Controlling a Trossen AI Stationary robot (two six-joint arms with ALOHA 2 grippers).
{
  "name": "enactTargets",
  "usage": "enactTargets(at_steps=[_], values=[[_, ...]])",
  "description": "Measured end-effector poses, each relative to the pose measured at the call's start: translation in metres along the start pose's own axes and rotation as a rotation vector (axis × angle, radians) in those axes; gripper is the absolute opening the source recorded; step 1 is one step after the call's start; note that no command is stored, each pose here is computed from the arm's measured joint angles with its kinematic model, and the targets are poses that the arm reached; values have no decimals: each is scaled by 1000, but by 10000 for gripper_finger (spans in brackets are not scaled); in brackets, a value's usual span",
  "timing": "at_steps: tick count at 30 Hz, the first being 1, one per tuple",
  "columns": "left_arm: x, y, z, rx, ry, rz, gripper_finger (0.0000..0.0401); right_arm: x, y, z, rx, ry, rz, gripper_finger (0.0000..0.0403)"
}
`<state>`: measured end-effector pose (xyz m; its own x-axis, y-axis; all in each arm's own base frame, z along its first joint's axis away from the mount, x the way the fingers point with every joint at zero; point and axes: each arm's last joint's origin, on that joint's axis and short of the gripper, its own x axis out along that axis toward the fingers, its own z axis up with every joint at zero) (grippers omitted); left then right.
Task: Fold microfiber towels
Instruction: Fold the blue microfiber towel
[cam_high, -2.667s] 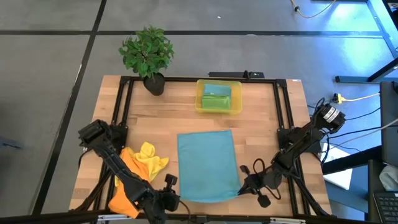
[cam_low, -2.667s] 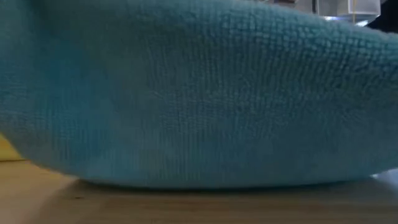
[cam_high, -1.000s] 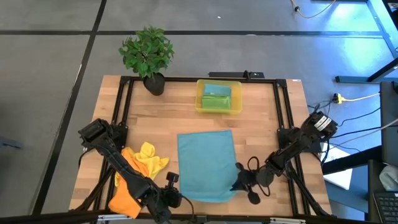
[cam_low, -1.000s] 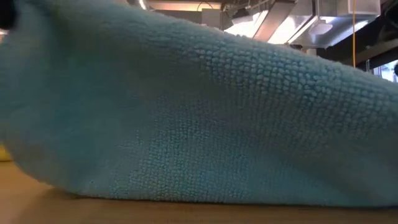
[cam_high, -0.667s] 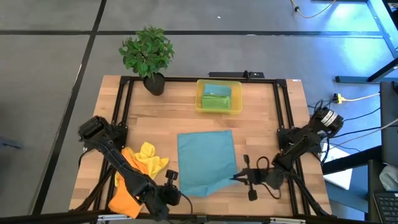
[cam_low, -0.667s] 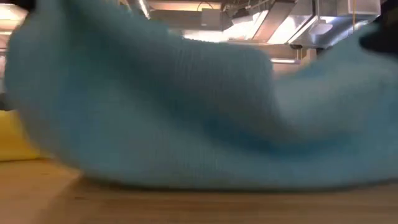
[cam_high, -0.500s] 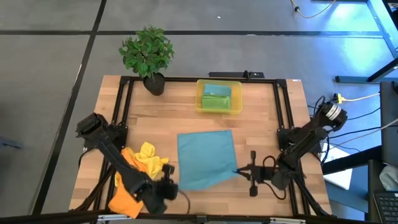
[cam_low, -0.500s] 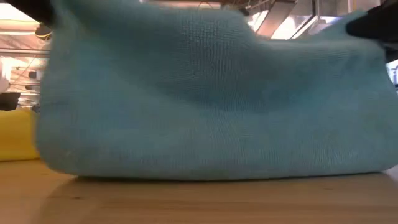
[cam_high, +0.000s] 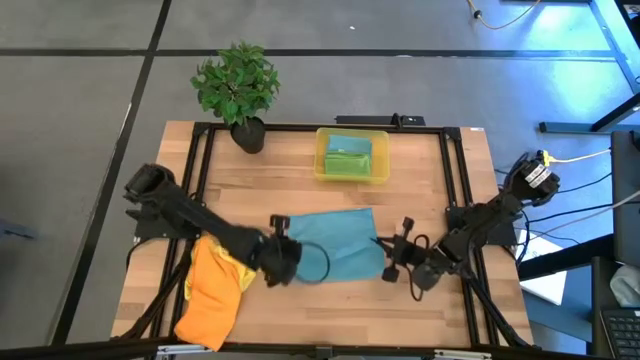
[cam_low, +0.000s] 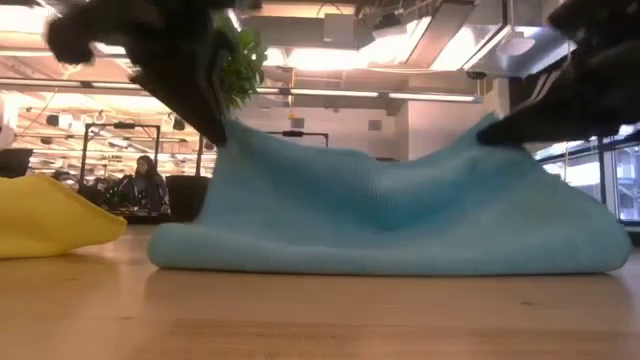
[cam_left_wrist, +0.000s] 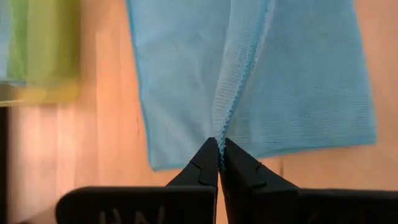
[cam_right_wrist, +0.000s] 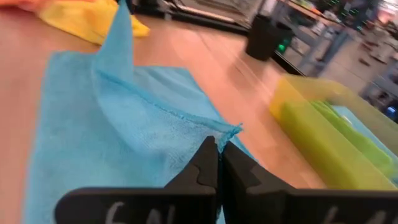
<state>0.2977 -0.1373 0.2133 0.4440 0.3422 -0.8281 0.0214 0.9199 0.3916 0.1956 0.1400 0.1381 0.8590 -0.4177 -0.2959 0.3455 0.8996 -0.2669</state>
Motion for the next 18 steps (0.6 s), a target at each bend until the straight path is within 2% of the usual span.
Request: enactTargets(at_steps=[5, 8, 13, 18], values=[[13, 30, -26, -116, -120, -89, 0, 10, -14, -15, 24, 29, -40, 1], [18, 38, -47, -177, -192, -136, 0, 15, -22, -19, 79, 28, -9, 0], [30, 45, -80, -254, -208, -132, 0, 28, -42, -18, 162, -24, 36, 0], [47, 51, -94, -305, -207, -110, 0, 45, -64, -24, 199, 3, 20, 0]])
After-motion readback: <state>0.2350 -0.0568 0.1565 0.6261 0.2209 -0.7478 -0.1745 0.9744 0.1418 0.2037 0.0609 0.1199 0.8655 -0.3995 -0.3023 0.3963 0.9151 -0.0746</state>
